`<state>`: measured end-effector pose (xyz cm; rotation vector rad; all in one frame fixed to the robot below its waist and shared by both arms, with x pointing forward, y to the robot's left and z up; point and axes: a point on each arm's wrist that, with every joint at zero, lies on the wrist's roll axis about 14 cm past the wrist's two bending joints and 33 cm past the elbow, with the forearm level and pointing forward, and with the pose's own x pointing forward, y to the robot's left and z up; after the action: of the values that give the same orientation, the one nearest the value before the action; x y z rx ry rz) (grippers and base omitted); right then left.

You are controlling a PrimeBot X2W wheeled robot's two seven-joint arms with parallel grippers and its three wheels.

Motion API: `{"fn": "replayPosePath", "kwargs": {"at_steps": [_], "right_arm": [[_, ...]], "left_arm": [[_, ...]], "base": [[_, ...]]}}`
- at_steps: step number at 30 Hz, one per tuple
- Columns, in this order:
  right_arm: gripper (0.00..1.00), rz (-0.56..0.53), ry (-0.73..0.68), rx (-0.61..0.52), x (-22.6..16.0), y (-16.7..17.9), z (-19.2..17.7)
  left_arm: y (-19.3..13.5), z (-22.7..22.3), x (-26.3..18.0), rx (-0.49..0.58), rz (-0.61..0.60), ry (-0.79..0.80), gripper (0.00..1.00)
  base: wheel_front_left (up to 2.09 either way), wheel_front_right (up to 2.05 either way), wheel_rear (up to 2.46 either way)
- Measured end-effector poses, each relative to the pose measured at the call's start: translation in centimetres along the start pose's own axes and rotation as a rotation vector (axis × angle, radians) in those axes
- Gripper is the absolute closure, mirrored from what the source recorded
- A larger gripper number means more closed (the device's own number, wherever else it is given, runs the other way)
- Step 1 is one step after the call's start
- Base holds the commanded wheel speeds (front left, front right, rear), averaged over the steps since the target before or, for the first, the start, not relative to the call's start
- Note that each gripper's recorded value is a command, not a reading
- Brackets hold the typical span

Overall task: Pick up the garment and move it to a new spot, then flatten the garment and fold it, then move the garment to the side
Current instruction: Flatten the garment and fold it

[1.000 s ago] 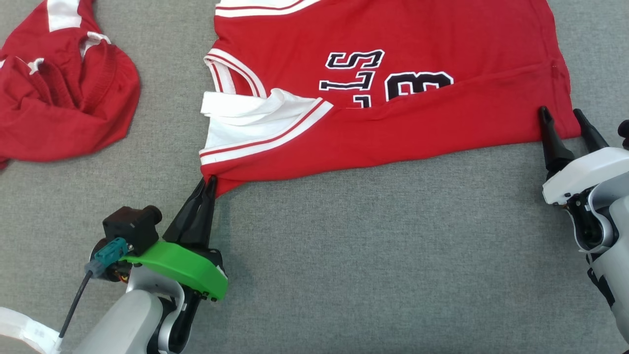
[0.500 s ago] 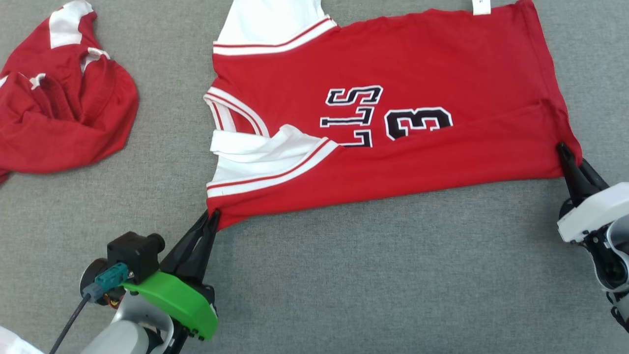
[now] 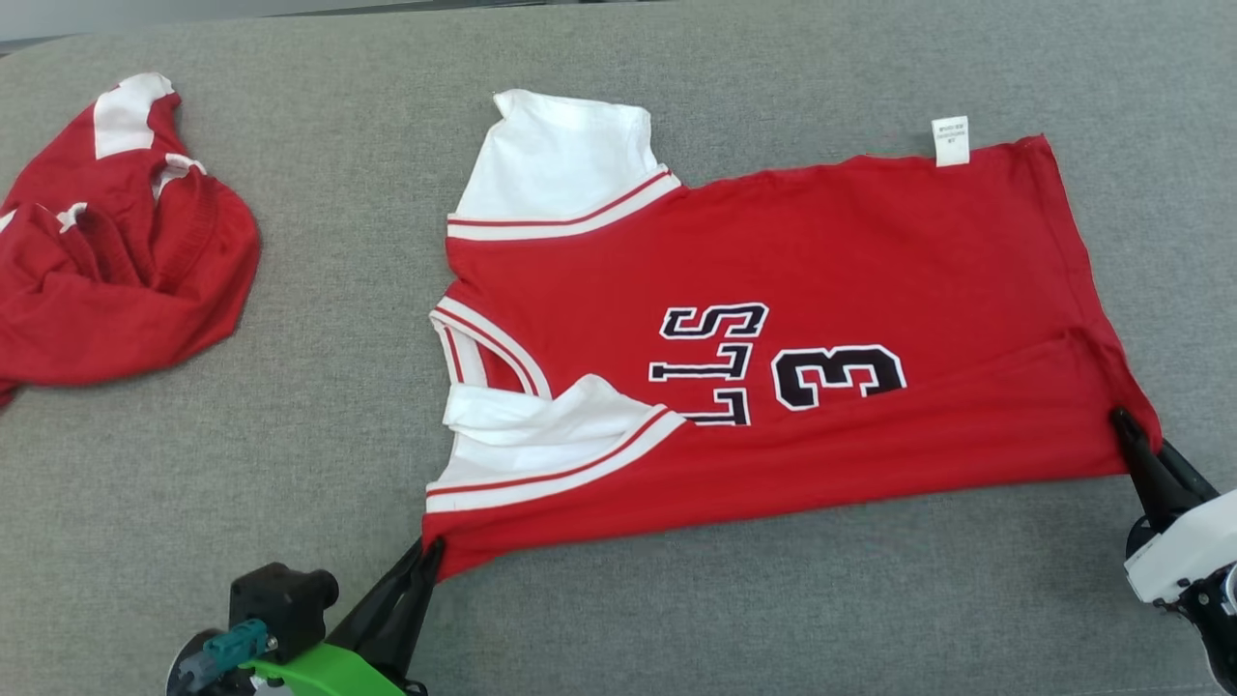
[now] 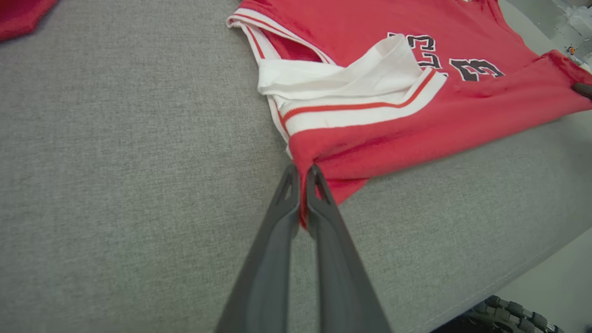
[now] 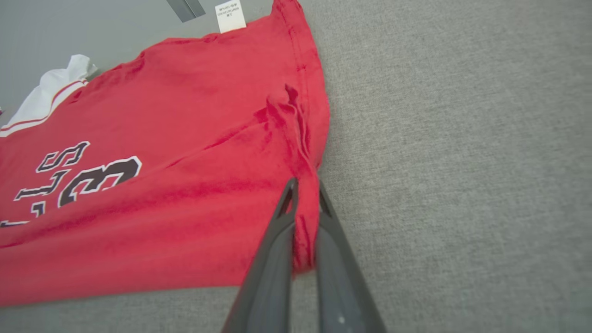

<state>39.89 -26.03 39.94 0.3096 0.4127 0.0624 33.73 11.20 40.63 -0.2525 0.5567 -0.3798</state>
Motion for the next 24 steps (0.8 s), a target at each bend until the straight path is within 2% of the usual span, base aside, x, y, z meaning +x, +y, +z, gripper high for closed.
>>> {"fn": "replayPosePath", "kwargs": {"at_steps": [7, 8, 9, 10, 11, 12, 15, 16, 17, 18, 24], "right_arm": [[1.0, -0.014, 0.031, -0.003, -1.2, -0.2, -0.8], [0.98, -0.014, 0.033, -0.007, -1.3, -0.2, -0.8], [0.85, -0.014, 0.034, -0.009, -1.4, -0.1, -0.9], [0.58, -0.014, 0.03, -0.008, -1.4, -0.1, -0.8], [0.4, -0.013, 0.03, -0.01, -1.4, -0.1, -0.7], [0.0, -0.013, 0.031, -0.011, -1.4, 0.0, -0.7], [0.0, -0.024, 0.025, -0.037, -1.6, -0.4, -0.5], [0.0, -0.027, 0.021, -0.046, -1.6, -0.6, -0.3], [0.0, -0.029, 0.017, -0.056, -1.7, -0.7, -0.1], [0.0, -0.029, 0.013, -0.065, -1.8, -0.7, 0.1], [0.0, -0.047, -0.089, -0.141, -1.9, -1.1, 3.0]], "left_arm": [[0.0, -1.0, -0.4, -0.001, 0.018, 0.026, 1.0], [-0.1, -1.1, -0.4, -0.006, 0.016, 0.025, 1.0], [-0.3, -1.1, -0.4, -0.01, 0.014, 0.025, 1.0], [-0.3, -1.3, -0.3, -0.011, 0.015, 0.028, 1.0], [-0.2, -1.5, -0.3, -0.007, 0.018, 0.034, 1.0], [-0.1, -1.7, -0.3, -0.006, 0.021, 0.04, 1.0], [-0.4, -2.1, -0.1, -0.01, 0.017, 0.046, 1.0], [-0.6, -2.2, 0.0, -0.015, 0.012, 0.053, 0.51], [-0.8, -2.3, 0.0, -0.022, 0.006, 0.061, 0.14], [-0.9, -2.4, 0.0, -0.025, 0.003, 0.065, 0.0], [-1.1, 0.3, 0.1, -0.078, -0.003, -0.01, 0.0]], "base": [[0.0, 0.0, 0.0], [0.0, 0.0, 0.0], [0.0, 0.0, 0.0], [0.0, 0.0, 0.0], [0.0, 0.0, 0.0], [0.0, 0.0, 0.0], [0.0, 0.0, 0.0], [0.0, 0.0, 0.0], [0.0, 0.0, 0.0], [0.0, 0.0, 0.0], [0.0, 0.0, 0.0]]}}
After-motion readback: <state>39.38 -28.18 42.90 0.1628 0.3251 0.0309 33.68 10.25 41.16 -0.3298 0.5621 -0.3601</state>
